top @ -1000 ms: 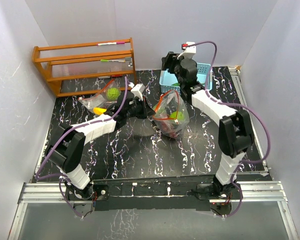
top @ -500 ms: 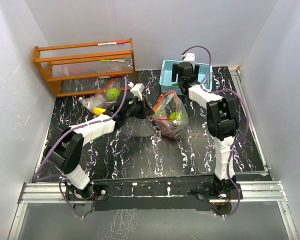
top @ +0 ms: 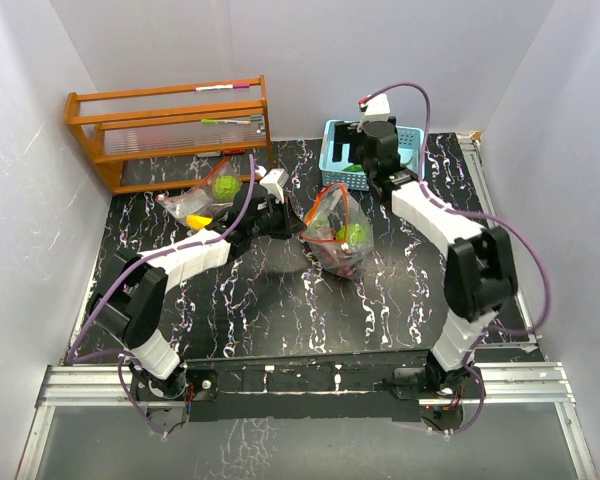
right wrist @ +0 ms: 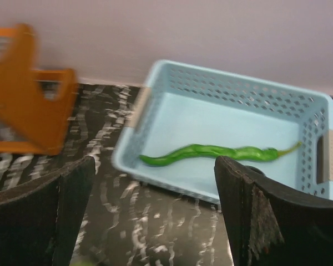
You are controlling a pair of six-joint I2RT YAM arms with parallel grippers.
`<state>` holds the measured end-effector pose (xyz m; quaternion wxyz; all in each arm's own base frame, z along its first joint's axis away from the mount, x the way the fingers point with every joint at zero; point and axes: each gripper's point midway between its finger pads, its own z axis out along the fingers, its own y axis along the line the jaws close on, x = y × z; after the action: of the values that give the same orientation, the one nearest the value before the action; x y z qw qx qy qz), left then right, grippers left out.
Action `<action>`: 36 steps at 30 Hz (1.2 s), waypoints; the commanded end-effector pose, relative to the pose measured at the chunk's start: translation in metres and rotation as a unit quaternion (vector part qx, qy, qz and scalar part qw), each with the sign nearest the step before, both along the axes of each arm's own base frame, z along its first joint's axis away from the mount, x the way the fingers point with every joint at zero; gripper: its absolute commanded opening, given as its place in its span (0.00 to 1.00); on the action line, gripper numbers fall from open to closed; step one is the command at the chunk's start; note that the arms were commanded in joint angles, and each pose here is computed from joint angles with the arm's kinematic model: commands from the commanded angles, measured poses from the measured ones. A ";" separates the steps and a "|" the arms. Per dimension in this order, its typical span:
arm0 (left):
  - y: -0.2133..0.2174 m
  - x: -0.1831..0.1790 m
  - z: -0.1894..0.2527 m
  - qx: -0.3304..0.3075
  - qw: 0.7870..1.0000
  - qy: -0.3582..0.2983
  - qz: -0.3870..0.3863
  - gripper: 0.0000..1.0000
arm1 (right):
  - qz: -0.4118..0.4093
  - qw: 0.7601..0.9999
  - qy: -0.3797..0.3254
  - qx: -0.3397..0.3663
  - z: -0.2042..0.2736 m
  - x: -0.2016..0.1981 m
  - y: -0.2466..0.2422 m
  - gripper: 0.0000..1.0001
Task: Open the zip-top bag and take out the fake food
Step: Adjust the zipper food storage bag at the center of the board.
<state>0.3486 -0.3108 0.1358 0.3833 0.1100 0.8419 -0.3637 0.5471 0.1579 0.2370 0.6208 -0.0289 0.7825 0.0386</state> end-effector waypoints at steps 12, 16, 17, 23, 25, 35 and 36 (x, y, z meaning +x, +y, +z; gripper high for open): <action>-0.003 0.018 0.041 -0.005 0.999 -0.047 0.017 0.00 | 0.281 0.952 -0.027 0.115 0.049 -0.143 0.105 0.59; -0.002 0.021 0.065 -0.007 0.997 -0.071 0.019 0.00 | 0.240 0.966 0.026 0.099 0.005 -0.145 0.090 0.56; -0.001 0.022 0.071 -0.007 0.997 -0.077 0.019 0.00 | 0.230 0.968 0.037 0.093 -0.004 -0.146 0.086 0.56; 0.000 0.027 0.103 -0.012 0.994 -0.108 0.022 0.00 | 0.194 0.975 0.084 0.069 -0.036 -0.150 0.070 0.54; 0.001 0.029 0.115 -0.016 0.992 -0.120 0.028 0.00 | 0.198 0.974 0.090 0.069 -0.036 -0.151 0.072 0.54; 0.006 0.028 0.205 -0.043 0.979 -0.197 0.030 0.00 | 0.324 0.936 0.087 0.110 -0.002 -0.182 0.124 0.54; 0.004 0.026 0.211 -0.051 0.979 -0.198 0.026 0.00 | 0.337 0.931 0.088 0.115 -0.001 -0.187 0.133 0.54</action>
<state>0.3839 -0.3103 0.2686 0.4973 0.1284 0.7868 -0.3424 0.3752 0.2509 0.1893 0.4848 -0.1766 0.8146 0.2648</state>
